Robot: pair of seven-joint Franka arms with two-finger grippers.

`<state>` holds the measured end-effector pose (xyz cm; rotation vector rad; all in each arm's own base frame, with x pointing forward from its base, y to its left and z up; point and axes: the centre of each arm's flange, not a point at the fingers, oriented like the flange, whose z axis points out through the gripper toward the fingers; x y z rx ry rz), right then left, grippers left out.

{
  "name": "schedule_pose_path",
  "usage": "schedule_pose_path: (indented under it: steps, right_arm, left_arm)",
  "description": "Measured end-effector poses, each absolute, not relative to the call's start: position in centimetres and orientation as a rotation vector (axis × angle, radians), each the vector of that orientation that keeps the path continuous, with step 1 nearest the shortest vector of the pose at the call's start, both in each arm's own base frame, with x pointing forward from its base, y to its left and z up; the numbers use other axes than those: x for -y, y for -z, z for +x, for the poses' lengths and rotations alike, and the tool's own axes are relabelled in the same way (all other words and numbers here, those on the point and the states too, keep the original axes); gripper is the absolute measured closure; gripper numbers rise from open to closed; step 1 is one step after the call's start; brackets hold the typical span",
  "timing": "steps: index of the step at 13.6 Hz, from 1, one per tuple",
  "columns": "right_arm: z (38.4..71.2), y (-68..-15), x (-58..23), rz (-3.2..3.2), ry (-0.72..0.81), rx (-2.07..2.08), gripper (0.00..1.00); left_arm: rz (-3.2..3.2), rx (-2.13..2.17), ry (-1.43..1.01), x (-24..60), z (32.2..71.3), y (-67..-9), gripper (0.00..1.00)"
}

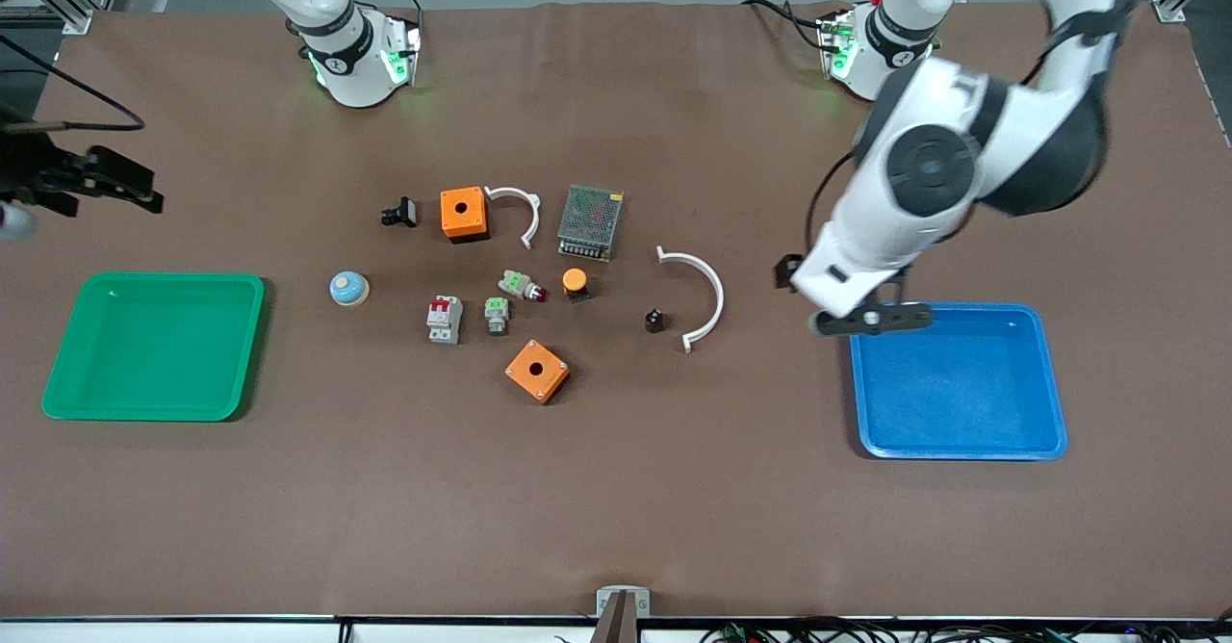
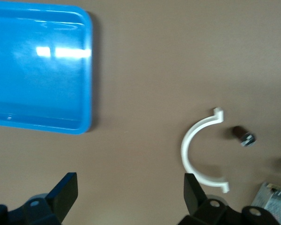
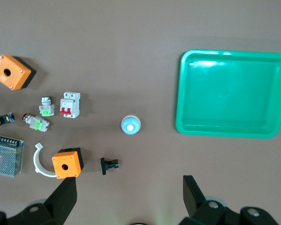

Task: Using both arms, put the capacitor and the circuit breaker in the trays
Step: 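Grasp the capacitor with the left gripper while the right gripper grasps the breaker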

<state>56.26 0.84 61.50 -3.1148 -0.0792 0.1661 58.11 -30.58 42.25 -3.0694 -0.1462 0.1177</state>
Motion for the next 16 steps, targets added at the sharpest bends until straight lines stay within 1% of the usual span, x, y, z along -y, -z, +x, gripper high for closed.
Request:
schedule_pose_path:
  steps: [4, 5, 7, 9, 11, 12, 13, 16]
  right_arm:
    - [57.6, -58.2, -5.3, -3.117, -0.256, 0.147, 0.0]
    - [57.9, -57.5, -6.4, -3.12, -0.27, 0.145, 0.0]
    - [58.7, -55.7, -9.2, -3.127, -0.275, 0.142, 0.0]
    - [59.4, -53.9, -11.4, -3.116, -0.277, 0.159, 0.0]
    - [59.7, -51.9, -13.3, -3.09, -0.295, 0.187, 0.0]
    - [59.8, -50.5, -14.3, -3.082, -0.288, 0.193, 0.0]
    - [59.9, -48.8, -15.2, -3.074, -0.28, 0.184, 0.0]
    - [59.2, -43.4, -17.6, -3.075, -0.246, 0.132, 0.0]
  left_arm:
    - [-3.109, 0.427, -0.023, 38.8, 57.0, -34.3, 0.01]
    - [-3.112, 0.502, -0.015, 40.3, 56.5, -32.5, 0.03]
    - [-3.111, 0.623, -0.011, 43.2, 55.2, -29.0, 0.06]
    - [-3.101, 0.702, -0.023, 45.5, 53.7, -25.9, 0.07]
    - [-3.086, 0.735, -0.044, 46.6, 52.7, -23.4, 0.2]
    - [-3.085, 0.746, -0.047, 46.9, 52.5, -22.4, 0.2]
    - [-3.09, 0.748, -0.046, 47.0, 52.5, -21.7, 0.26]
    - [-3.103, 0.756, -0.037, 47.2, 52.6, -20.6, 0.29]
